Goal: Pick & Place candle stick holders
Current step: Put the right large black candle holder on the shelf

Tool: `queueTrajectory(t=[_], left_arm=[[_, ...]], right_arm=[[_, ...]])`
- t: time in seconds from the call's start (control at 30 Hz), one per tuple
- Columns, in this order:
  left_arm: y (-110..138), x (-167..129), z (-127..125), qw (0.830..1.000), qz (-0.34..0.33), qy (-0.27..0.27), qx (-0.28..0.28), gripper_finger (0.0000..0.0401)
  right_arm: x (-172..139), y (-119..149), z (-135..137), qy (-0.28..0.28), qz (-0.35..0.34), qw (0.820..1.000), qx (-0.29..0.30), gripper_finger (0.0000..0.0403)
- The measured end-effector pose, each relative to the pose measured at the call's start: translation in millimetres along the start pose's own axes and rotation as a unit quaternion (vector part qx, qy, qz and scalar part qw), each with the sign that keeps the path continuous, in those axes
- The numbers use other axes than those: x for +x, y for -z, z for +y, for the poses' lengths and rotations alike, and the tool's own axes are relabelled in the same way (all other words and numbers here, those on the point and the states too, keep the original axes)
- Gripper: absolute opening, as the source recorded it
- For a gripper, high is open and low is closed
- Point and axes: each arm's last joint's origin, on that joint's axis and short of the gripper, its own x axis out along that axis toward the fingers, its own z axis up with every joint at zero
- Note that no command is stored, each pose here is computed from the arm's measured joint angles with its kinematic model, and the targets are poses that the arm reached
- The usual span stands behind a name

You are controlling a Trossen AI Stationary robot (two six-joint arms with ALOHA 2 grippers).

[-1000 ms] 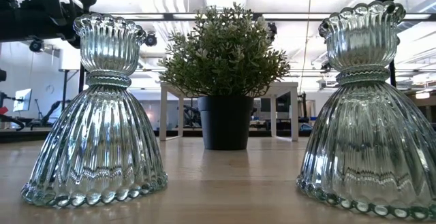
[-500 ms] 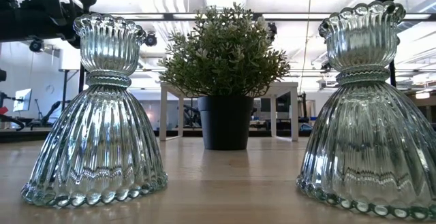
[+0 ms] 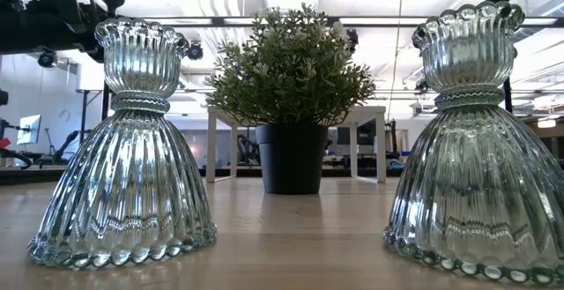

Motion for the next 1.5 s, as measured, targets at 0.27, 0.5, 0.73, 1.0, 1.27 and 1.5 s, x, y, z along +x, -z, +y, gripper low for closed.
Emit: queueTrajectory(t=[0.27,0.5,0.73,1.0,1.27,1.5], left_arm=[[0,0,0,1.0,0.0,0.0,0.0,0.0014],[0,0,0,1.0,0.0,0.0,0.0,0.0014],[0,0,0,1.0,0.0,0.0,0.0,0.0014],[0,0,0,1.0,0.0,0.0,0.0,0.0014],[0,0,0,1.0,0.0,0.0,0.0,0.0014],[0,0,0,1.0,0.0,0.0,0.0,0.0014]], right_arm=[[19,32,22,0.033,0.117,0.989,0.085,0.0322],[35,55,34,0.105,0.177,0.967,0.152,0.0293],[54,74,37,0.186,0.221,0.941,0.179,0.0264],[69,99,34,0.304,0.268,0.892,0.202,0.0247],[84,125,26,0.396,0.228,0.87,0.184,0.0247],[85,148,12,0.456,0.169,0.851,0.198,0.0247]])
